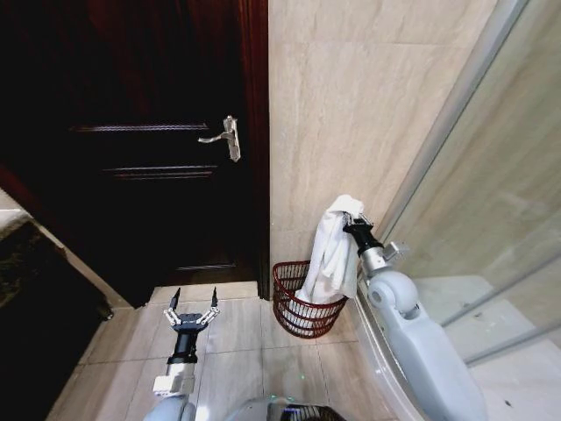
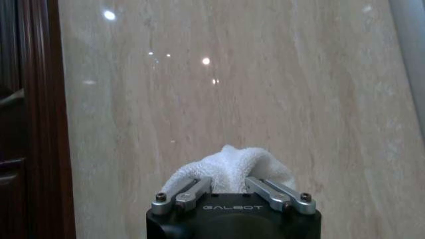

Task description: Discard the used towel into the hamper.

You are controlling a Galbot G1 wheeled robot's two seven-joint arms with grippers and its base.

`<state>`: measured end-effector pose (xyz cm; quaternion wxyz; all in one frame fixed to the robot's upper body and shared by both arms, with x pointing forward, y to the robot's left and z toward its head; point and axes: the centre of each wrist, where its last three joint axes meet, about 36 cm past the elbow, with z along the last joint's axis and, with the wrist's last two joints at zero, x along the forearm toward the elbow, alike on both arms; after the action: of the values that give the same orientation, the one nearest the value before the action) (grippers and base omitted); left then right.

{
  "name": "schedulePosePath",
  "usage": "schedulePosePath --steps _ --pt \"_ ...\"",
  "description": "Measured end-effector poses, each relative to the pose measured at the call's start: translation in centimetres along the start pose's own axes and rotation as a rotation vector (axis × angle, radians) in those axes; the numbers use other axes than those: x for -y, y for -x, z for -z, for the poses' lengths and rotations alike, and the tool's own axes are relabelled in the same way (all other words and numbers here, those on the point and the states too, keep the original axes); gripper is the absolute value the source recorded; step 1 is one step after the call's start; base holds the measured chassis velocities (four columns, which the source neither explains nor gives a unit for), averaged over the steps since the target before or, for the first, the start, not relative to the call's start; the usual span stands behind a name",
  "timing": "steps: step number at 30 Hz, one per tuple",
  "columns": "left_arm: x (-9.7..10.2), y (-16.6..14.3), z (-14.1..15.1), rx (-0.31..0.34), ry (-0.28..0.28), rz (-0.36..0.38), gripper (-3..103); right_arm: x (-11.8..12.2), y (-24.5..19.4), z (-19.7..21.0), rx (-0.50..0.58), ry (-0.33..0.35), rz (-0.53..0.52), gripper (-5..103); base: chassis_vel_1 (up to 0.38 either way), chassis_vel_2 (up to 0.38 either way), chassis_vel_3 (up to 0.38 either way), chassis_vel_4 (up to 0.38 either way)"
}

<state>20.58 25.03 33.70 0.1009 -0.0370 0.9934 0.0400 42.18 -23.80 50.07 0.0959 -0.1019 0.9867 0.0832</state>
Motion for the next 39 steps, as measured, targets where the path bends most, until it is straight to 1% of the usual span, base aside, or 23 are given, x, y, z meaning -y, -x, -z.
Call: schedulePosePath --steps 13,20,24,30,39 --pt "-0.1 -0.2 -0.4 -0.001 -0.004 0.007 100 -0.9 -3.4 -1.2 -0.013 0.01 -0.021 8 -0.072 0.066 0.072 -0.07" --pt "0.1 0.5 -0.6 0.014 -0.01 0.005 100 -1.5 -5.4 -2.1 -0.025 0.013 -0.038 8 -0.079 0.063 0.067 -0.065" --pt "0.1 0.5 -0.6 0.015 -0.01 0.006 100 -1.9 -5.9 -2.4 -0.03 0.017 -0.041 8 -0.069 0.072 0.066 -0.071" --pt "0.0 0.5 -0.8 0.011 -0.012 0.008 100 -2.4 -6.0 -2.7 -0.017 -0.019 -0.05 8 -0.023 0.035 0.015 -0.039" --pt "0.1 0.9 -0.9 0.011 -0.015 0.001 100 -2.3 -5.8 -2.9 -0.012 -0.016 -0.067 8 0.0 0.0 0.0 0.0"
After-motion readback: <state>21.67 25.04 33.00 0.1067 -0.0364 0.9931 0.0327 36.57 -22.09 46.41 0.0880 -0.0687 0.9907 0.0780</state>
